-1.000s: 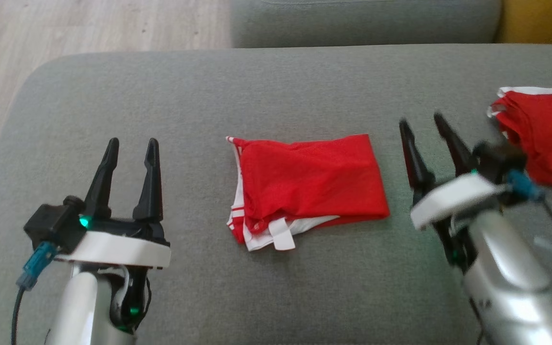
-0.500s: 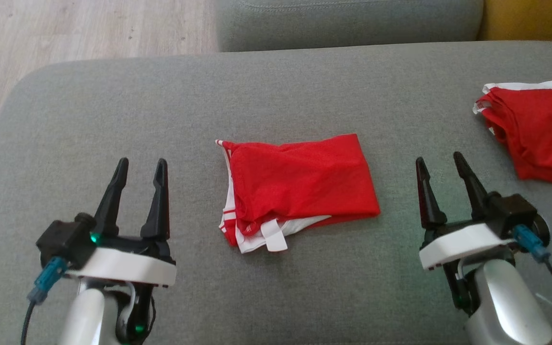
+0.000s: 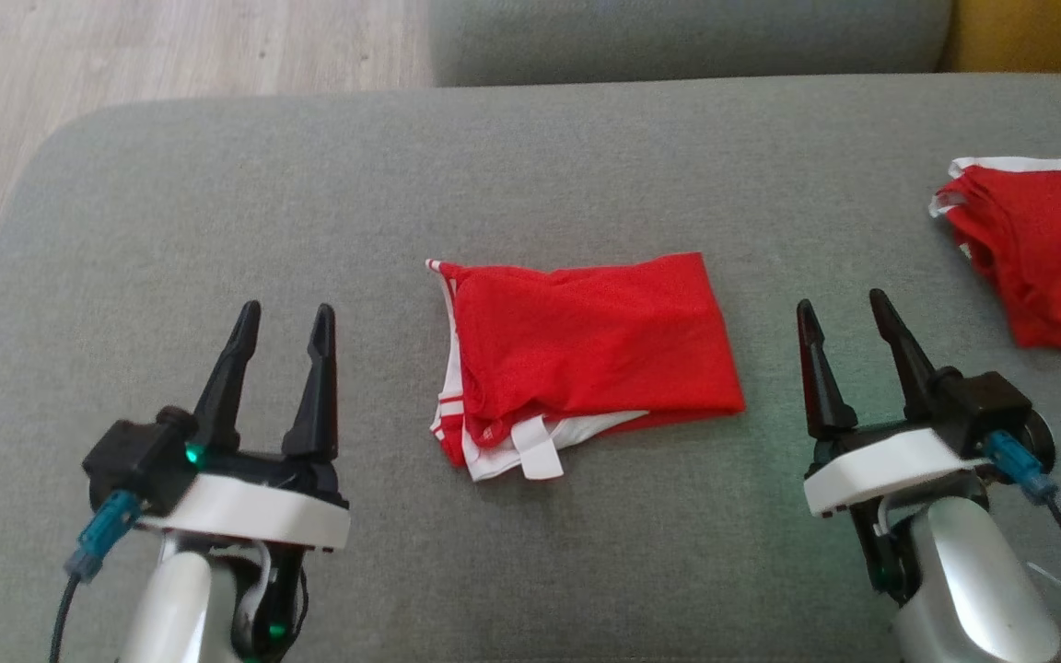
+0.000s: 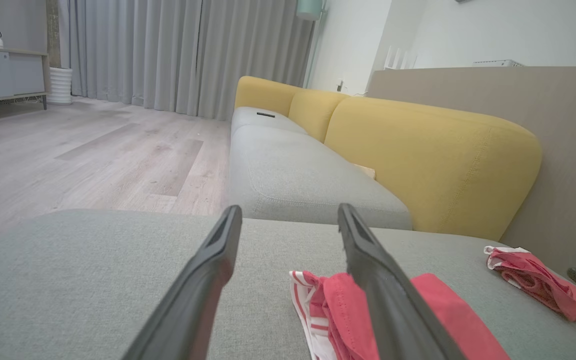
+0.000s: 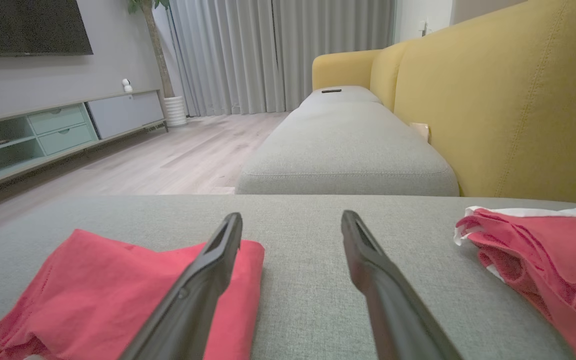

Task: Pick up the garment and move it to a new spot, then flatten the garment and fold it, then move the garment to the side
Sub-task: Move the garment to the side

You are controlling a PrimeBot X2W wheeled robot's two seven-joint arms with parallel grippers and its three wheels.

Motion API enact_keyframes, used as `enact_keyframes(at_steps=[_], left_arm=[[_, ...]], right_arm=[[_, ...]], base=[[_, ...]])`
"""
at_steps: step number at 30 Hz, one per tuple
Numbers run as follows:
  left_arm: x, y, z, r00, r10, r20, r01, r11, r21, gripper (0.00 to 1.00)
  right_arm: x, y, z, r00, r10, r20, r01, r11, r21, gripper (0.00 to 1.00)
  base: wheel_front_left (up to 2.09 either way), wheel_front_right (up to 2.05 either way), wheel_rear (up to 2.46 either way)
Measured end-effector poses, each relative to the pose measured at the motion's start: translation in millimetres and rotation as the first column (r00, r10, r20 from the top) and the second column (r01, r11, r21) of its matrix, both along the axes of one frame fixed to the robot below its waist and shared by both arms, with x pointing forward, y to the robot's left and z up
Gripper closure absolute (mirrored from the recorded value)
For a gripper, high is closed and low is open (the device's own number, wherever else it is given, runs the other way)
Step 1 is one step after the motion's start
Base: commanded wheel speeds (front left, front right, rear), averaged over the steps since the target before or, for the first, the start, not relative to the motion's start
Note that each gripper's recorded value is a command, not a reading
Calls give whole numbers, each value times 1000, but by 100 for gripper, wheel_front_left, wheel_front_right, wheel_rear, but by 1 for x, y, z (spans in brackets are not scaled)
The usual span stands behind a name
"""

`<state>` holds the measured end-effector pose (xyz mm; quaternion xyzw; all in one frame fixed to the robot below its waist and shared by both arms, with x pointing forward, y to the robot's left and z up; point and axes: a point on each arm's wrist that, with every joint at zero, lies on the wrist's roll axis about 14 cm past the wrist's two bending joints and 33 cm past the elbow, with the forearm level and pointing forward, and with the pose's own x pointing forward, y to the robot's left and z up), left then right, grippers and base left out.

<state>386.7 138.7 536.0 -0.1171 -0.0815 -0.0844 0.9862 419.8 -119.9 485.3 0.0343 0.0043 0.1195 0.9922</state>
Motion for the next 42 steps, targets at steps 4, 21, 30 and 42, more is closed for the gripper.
enact_keyframes(at_steps=[4, 21, 30, 42], left_arm=[[2, -1, -5, 1000, -4, -13, 4, 1000, 1, 0], [9, 16, -24, 996, 50, -73, -50, 999, 5, 0], [11, 15, -24, 996, 46, -75, -46, 999, 4, 0], [25, -26, -17, 996, -73, -44, 72, 997, -15, 0]], right_arm=[[5, 2, -13, 999, 5, -37, -5, 1000, -13, 0], [16, 65, -114, 875, 165, -455, -154, 986, 62, 0], [25, 70, -111, 881, 184, -436, -212, 977, -17, 100], [61, -18, -43, 976, 83, -201, -160, 899, -408, 100]], base=[[0, 0, 0], [0, 0, 0], [0, 0, 0], [0, 0, 0]])
